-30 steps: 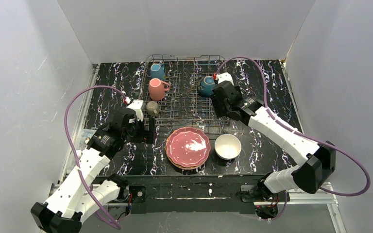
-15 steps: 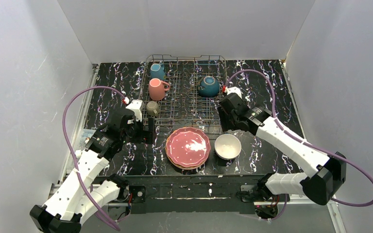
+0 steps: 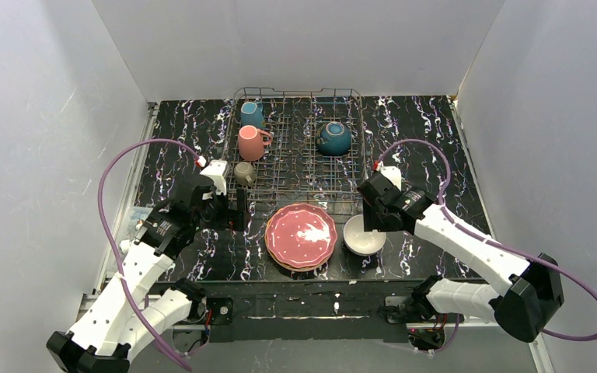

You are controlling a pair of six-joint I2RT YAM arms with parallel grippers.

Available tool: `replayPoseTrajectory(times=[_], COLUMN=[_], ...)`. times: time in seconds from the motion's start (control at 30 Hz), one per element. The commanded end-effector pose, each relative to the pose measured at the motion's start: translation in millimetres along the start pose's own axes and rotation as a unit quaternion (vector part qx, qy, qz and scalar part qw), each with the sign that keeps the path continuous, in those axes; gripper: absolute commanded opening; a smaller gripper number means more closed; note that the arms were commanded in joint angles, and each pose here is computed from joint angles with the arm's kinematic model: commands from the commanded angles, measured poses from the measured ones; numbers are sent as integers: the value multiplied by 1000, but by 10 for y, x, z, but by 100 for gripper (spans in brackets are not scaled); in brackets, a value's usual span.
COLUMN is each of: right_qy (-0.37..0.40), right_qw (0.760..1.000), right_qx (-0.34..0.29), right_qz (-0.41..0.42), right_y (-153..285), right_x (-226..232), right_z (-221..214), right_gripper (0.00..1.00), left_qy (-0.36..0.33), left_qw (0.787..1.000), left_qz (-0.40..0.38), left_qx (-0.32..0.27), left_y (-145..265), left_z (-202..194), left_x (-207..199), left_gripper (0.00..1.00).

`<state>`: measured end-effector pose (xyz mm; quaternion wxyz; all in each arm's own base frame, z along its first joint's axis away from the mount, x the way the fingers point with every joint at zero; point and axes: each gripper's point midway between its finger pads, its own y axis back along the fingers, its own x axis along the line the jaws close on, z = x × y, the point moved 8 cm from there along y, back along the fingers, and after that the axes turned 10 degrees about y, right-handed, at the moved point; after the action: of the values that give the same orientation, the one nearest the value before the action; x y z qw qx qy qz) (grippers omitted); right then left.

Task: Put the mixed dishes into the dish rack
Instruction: Pick up the bowl from the corner of the board.

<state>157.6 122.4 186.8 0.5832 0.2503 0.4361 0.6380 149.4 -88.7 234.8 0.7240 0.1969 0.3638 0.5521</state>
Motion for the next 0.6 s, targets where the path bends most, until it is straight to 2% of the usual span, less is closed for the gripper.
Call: replayPoseTrajectory(times=[0.0, 0.57], right_qy=[-60, -137], right_qw=[998, 990], right_qx=[-7, 22], right_qz=[-12, 10], right_y=[-11, -311], right_x=[-48, -25], right_z=[-93, -355], right_gripper=[69, 58], left_qy=[-2, -2], left_qw=[1000, 1000], left_qz=[-5, -9], left_qx=[9, 6], left_y=[28, 42], left_z=[-55, -53], left_x=[6, -1], left_gripper=[98, 98])
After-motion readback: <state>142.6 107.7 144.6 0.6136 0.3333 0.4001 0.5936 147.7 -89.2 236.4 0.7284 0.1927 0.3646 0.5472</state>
